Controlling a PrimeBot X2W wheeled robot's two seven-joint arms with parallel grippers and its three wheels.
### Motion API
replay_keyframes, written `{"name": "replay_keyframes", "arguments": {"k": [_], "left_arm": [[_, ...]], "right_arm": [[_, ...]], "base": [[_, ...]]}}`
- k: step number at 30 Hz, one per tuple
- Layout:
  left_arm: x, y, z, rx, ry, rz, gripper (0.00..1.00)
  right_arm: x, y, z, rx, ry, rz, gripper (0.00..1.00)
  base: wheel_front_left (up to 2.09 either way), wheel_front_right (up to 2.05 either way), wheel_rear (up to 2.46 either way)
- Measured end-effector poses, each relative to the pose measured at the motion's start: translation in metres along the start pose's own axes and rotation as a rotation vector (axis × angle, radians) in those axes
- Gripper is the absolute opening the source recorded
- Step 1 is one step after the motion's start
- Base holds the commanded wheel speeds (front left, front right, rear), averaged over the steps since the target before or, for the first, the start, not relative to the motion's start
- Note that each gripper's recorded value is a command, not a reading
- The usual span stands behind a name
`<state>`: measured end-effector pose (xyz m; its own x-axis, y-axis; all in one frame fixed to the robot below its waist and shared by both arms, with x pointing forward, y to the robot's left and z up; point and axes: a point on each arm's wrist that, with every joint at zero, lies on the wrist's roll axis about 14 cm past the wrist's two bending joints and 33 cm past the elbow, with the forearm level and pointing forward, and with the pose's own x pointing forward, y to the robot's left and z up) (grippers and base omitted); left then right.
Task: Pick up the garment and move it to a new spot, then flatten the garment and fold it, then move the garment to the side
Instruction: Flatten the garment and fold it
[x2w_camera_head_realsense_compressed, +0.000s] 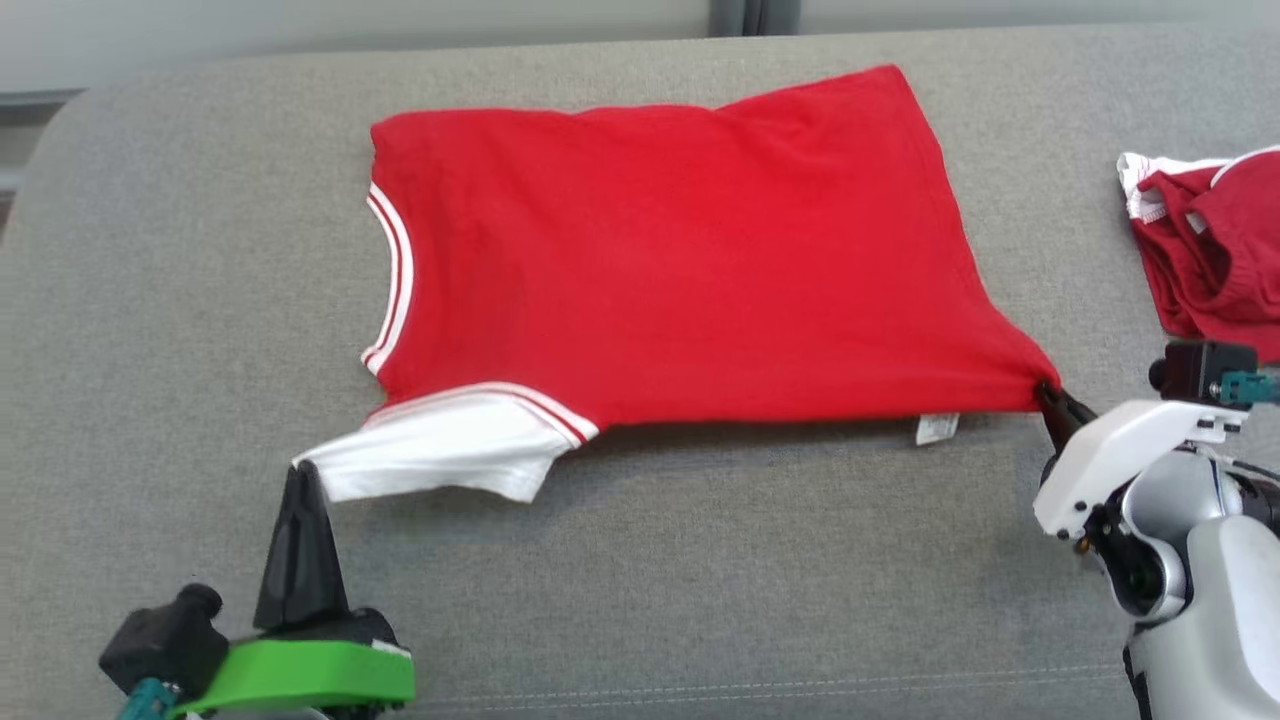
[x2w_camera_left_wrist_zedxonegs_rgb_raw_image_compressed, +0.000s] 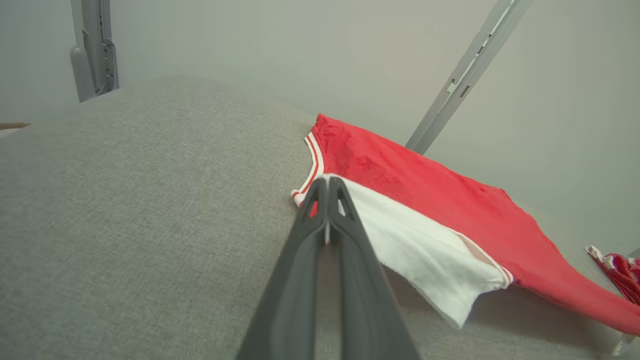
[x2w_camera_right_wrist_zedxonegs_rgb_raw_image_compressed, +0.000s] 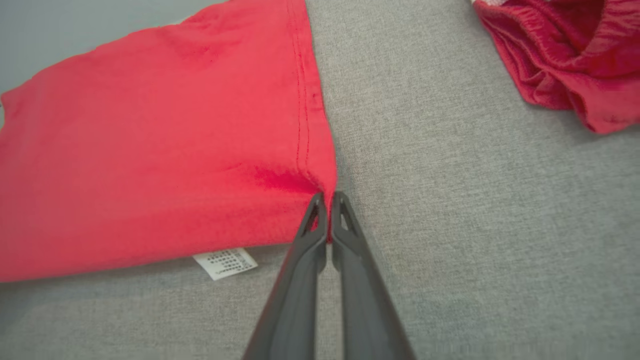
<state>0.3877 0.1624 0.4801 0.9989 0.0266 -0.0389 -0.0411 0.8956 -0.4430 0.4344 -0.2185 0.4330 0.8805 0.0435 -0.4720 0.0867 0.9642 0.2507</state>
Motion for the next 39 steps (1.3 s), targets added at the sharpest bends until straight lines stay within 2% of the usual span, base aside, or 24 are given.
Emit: {"name": "replay_keyframes", "arguments": {"k": [5, 16, 20, 26, 27, 29, 34, 39], "left_arm": [[-0.028, 0.014, -0.007, 0.090, 0.041, 0.034, 0.00], [-0.084, 0.052, -0.023, 0.166, 0.215, 0.149, 0.00], [-0.093, 0.052, -0.026, 0.170, 0.251, 0.155, 0.00], [-0.082, 0.036, -0.024, 0.155, 0.247, 0.101, 0.00], [-0.066, 0.025, -0.019, 0.157, 0.227, 0.057, 0.00], [-0.060, 0.020, -0.017, 0.162, 0.219, 0.041, 0.00], [-0.022, 0.004, -0.020, 0.261, 0.249, -0.045, 0.00], [0.013, -0.006, -0.024, 0.288, 0.276, -0.078, 0.00]], "right_arm": [[-0.019, 0.002, -0.022, 0.023, 0.049, -0.001, 0.00], [-0.049, 0.006, -0.060, 0.005, 0.187, 0.008, 0.00], [-0.055, 0.007, -0.062, -0.004, 0.199, 0.012, 0.00], [-0.053, 0.011, -0.047, 0.002, 0.149, 0.026, 0.00], [-0.049, 0.017, -0.032, 0.021, 0.099, 0.044, 0.00], [-0.046, 0.020, -0.026, 0.032, 0.085, 0.058, 0.00], [-0.030, 0.036, -0.009, 0.066, 0.047, 0.109, 0.00], [-0.014, 0.043, -0.008, 0.057, 0.073, 0.120, 0.00]], "base": [[0.00, 0.00, 0.00], [0.00, 0.00, 0.00], [0.00, 0.00, 0.00], [0.00, 0.00, 0.00], [0.00, 0.00, 0.00], [0.00, 0.00, 0.00], [0.00, 0.00, 0.00], [0.00, 0.00, 0.00]]}}
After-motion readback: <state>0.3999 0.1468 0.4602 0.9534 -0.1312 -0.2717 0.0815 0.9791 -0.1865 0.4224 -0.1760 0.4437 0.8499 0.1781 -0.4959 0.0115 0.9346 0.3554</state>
